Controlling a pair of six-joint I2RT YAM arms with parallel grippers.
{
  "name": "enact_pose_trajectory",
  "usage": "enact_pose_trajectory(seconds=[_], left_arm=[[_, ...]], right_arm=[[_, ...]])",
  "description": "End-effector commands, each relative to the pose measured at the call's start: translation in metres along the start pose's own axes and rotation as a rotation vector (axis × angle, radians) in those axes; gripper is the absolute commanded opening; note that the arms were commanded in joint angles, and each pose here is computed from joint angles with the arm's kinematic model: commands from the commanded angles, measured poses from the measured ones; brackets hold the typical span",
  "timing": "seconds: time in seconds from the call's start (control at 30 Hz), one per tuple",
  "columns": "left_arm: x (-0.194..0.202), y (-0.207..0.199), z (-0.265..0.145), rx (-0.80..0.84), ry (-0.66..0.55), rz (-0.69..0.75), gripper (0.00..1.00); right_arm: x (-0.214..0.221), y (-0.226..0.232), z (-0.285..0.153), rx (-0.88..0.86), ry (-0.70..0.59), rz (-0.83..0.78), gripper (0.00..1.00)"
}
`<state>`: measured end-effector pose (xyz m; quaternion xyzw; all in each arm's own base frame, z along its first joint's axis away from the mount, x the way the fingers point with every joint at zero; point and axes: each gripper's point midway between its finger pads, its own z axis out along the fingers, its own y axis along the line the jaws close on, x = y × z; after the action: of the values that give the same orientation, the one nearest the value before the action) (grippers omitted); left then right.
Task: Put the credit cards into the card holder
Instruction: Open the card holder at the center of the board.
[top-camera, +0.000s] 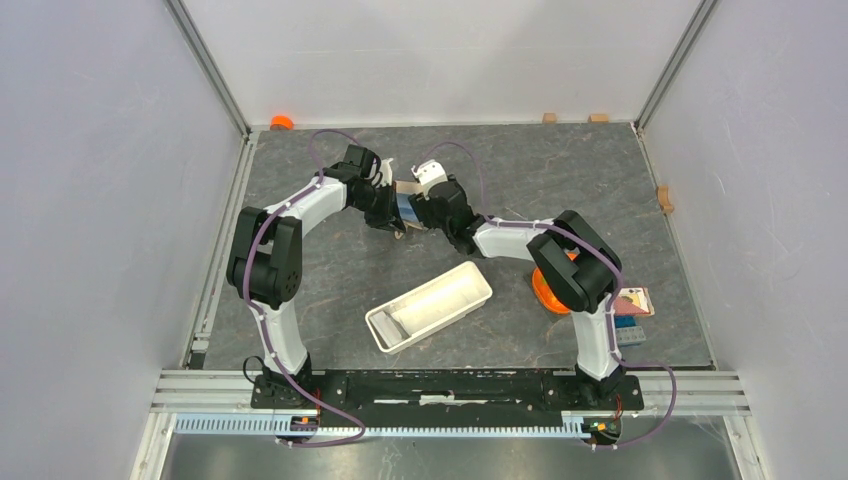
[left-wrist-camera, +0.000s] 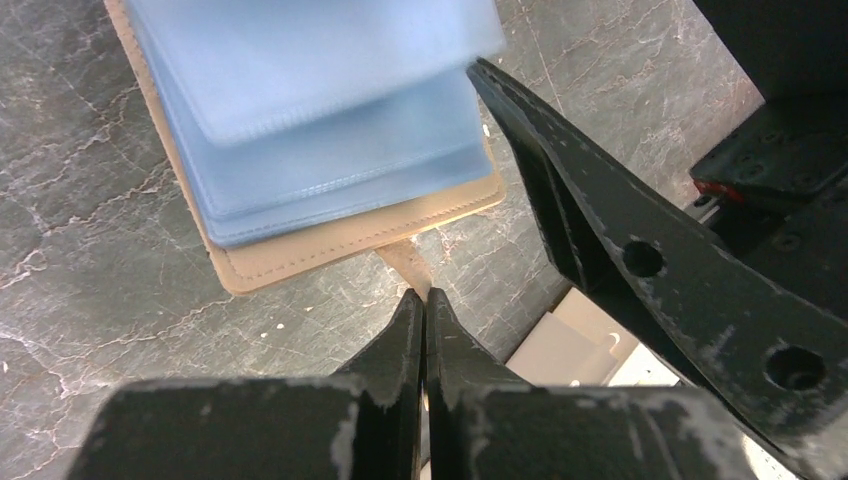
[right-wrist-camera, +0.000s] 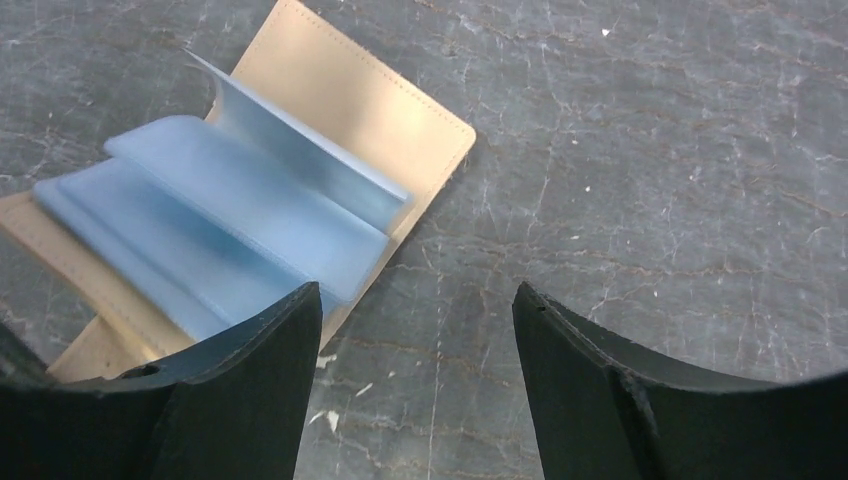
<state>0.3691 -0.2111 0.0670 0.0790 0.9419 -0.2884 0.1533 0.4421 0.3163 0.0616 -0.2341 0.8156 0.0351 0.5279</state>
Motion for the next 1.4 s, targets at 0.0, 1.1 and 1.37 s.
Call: enact_pose_trajectory(seconds=[0.0,1.1,1.37], left_arm=[[-0.015,-0.011,-0.008,0.047,-0.032,0.067,0.02],[0.011,0.056,-0.027,-0.176,0.07,0.023,0.06],[0.001,0.061,-0.016,-0.19,0.042,-0.011,0.08]], right_arm=[[-0.029,0.006,0.014,-0.005,-0.085,-0.028,0.75],[0.009,0.055,0.044,-0.365,0.106,0.019,0.44],[0.04,0.03,0.004,-0.299,0.213,0.154,0.13]])
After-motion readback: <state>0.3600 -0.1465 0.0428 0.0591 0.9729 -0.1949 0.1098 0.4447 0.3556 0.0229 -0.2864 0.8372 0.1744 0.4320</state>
